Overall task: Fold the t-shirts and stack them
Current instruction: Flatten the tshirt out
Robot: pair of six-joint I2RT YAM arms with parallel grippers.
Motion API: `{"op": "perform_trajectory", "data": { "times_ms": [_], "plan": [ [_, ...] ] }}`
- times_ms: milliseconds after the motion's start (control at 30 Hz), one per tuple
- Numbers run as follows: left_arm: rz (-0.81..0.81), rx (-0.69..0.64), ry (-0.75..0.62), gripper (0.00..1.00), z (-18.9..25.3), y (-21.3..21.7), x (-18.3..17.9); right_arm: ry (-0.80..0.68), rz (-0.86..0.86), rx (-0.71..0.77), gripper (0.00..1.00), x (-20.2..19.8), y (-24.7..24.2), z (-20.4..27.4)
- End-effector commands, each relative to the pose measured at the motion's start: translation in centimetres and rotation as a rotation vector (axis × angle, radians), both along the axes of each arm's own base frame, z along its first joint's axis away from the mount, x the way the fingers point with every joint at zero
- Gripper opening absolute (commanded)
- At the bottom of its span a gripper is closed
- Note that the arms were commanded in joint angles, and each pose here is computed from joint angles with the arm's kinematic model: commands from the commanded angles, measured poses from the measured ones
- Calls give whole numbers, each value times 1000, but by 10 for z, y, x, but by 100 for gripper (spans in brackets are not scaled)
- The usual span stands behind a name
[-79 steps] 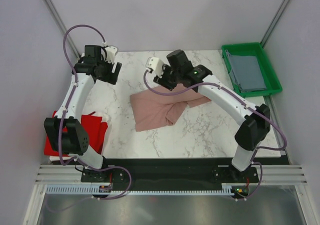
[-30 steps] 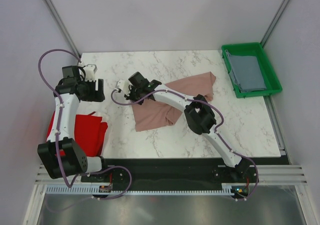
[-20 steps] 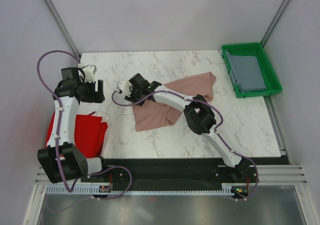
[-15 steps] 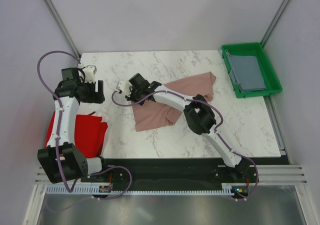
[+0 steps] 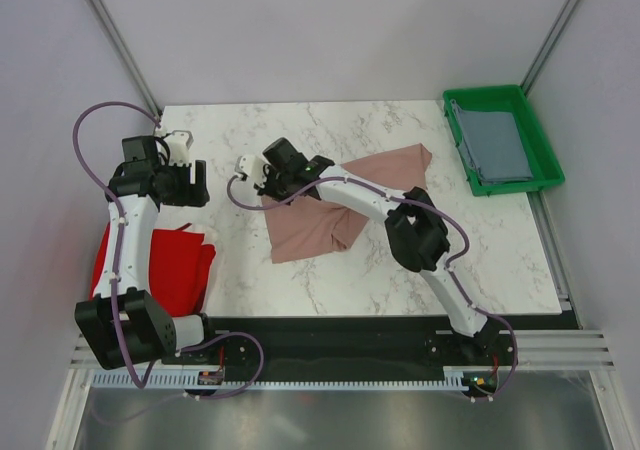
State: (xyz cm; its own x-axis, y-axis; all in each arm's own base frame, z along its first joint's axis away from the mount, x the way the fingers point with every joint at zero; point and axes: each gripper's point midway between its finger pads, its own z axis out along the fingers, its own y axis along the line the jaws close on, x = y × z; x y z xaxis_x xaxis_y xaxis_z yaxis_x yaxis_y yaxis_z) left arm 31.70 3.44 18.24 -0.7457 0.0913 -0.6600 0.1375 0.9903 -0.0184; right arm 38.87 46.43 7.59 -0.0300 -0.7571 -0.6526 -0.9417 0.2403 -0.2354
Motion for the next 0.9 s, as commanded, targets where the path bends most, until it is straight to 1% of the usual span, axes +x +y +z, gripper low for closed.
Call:
{"op": "perform_trajectory", "data": {
  "times_ms": [0, 67, 100, 133, 167, 200, 300, 333, 433, 467, 500, 633, 667, 767, 867],
  "plan": [
    [15, -31, -55, 81, 14, -2, 12, -96, 15, 84, 0, 0, -4, 71],
    [14, -36, -59, 81, 15, -3, 12, -94, 27, 85, 0, -5, -8, 75],
    [12, -37, -60, 81, 15, -3, 12, -82, 24, 74, 0, -7, -11, 70],
    [12, -36, -60, 81, 15, -3, 12, -75, 18, 64, 4, -8, -13, 67],
    [12, -34, -60, 81, 15, -3, 11, -65, 18, 50, 16, -9, -15, 62],
    [11, -35, -57, 81, 14, -3, 10, -55, 18, 31, 31, -10, -15, 54],
    [7, -25, -64, 81, 15, -3, 8, -23, 51, 17, 34, -16, -13, 46],
    [7, -21, -62, 81, 15, -2, 7, 8, 80, -13, 37, -23, -18, 38],
    [3, -9, -59, 82, 12, -1, 4, 70, 168, -50, 41, -50, -21, 29],
    [4, -11, -55, 82, 10, -1, 4, 108, 189, -83, 41, -64, -29, 14],
    [2, -10, -51, 82, 8, -1, 4, 129, 222, -74, 41, -77, -31, 17],
    [6, -6, -38, 82, 0, 1, 5, 160, 323, -123, 43, -129, -41, -3],
    [0, -9, -39, 82, -1, 0, 7, 183, 334, -146, 43, -141, -47, -15],
    [1, -20, -33, 81, -4, -1, 8, 170, 361, -141, 44, -159, -42, -17],
    [0, -35, -31, 81, -5, -3, 9, 164, 368, -137, 45, -165, -34, -18]
  ]
}}
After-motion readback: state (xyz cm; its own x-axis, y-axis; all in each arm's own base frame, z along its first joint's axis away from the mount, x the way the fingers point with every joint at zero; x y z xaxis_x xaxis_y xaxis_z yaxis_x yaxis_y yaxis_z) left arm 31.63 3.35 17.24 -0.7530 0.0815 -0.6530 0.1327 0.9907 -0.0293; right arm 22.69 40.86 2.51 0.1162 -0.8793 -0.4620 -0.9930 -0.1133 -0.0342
